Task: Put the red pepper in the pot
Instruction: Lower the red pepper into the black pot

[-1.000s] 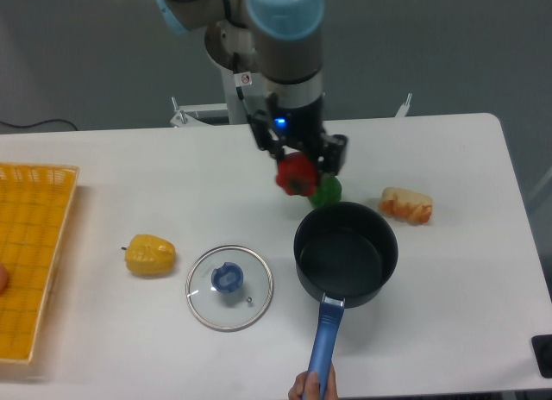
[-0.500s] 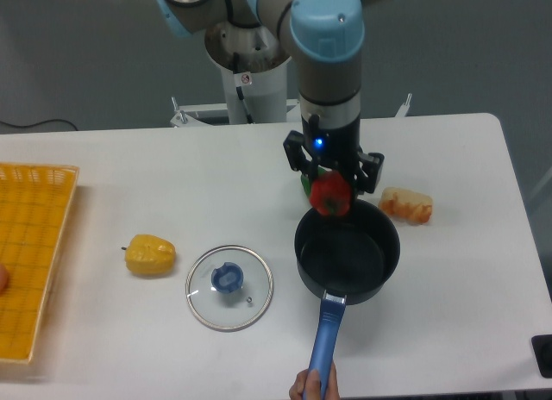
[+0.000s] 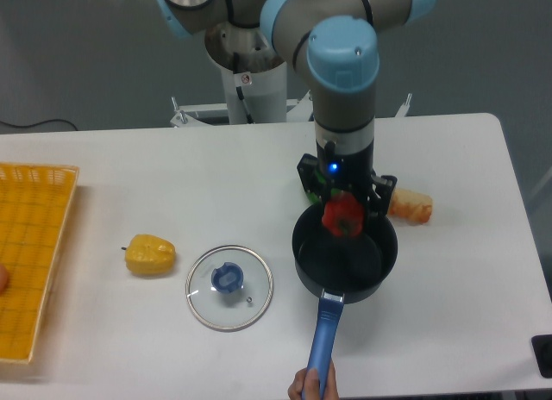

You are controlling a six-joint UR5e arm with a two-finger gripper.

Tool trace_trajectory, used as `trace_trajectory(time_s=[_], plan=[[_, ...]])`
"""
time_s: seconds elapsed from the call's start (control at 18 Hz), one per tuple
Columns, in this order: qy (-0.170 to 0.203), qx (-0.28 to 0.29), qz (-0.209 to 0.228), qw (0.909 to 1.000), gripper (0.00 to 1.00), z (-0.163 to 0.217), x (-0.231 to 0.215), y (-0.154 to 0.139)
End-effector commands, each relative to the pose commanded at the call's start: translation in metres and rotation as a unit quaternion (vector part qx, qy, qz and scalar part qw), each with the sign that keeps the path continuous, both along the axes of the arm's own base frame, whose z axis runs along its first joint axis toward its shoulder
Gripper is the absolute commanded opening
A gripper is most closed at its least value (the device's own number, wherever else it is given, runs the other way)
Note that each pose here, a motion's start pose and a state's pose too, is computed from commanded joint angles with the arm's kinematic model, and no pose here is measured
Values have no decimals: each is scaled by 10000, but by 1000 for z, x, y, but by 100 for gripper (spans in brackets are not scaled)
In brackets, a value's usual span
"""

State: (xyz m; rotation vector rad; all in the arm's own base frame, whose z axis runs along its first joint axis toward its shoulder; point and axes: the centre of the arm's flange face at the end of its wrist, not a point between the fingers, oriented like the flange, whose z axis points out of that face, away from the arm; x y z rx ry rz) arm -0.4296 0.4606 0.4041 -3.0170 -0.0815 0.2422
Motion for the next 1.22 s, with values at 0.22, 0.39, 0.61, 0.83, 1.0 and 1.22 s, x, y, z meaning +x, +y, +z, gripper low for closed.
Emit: trace_trajectory(time_s=[0.22, 0.39, 0.61, 0.83, 1.0, 1.22], plan=[[-50, -35, -15, 10000, 42, -13, -1, 3], [-95, -65, -15, 9999, 45, -22, -4, 6], [-177, -121, 23, 9998, 45, -34, -4, 8], [-236, -183, -20, 9996, 45, -45, -3, 14], [-275, -222, -72, 9994, 48, -54, 0, 20], [-211, -284, -97, 9993, 56, -56, -1, 20]])
